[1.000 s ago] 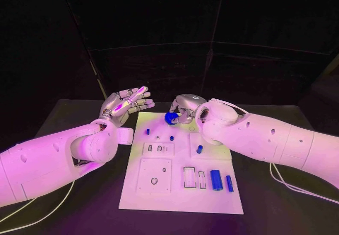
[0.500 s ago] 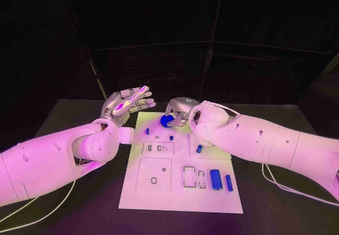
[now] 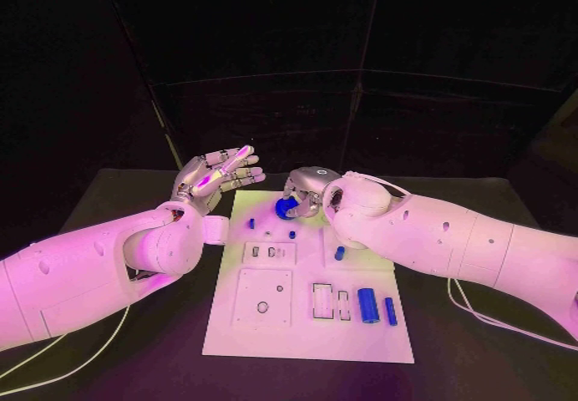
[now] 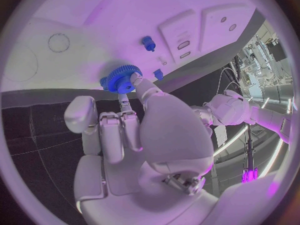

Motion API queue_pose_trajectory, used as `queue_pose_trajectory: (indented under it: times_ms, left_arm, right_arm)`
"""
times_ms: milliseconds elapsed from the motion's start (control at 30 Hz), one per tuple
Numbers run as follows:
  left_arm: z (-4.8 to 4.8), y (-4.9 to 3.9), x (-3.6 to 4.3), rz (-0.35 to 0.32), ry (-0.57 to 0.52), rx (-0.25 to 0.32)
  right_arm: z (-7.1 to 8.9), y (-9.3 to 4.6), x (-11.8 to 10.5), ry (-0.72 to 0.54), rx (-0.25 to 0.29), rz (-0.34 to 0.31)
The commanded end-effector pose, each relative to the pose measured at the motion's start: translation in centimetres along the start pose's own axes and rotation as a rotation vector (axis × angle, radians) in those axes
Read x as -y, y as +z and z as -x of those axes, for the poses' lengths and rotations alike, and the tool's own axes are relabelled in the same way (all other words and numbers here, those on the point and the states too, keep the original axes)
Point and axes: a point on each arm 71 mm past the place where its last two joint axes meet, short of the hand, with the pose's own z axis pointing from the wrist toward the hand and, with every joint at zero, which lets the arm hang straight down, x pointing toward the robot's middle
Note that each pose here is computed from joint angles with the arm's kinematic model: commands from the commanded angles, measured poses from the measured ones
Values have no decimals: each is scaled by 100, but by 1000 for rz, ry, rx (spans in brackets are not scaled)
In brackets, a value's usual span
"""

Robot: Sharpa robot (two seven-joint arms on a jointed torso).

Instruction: Assemble the parts on the task board

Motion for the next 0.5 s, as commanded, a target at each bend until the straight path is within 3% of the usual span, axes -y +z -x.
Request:
queue_pose_trajectory:
  times_ms: [33, 500]
  left_arm:
    - [-15, 7, 12, -6, -3, -11]
    - [-9, 7, 11, -4, -2, -9]
  right_arm:
    - [-37, -7, 16, -17, -24, -4]
    - [-38, -7, 23, -17, -23, -11]
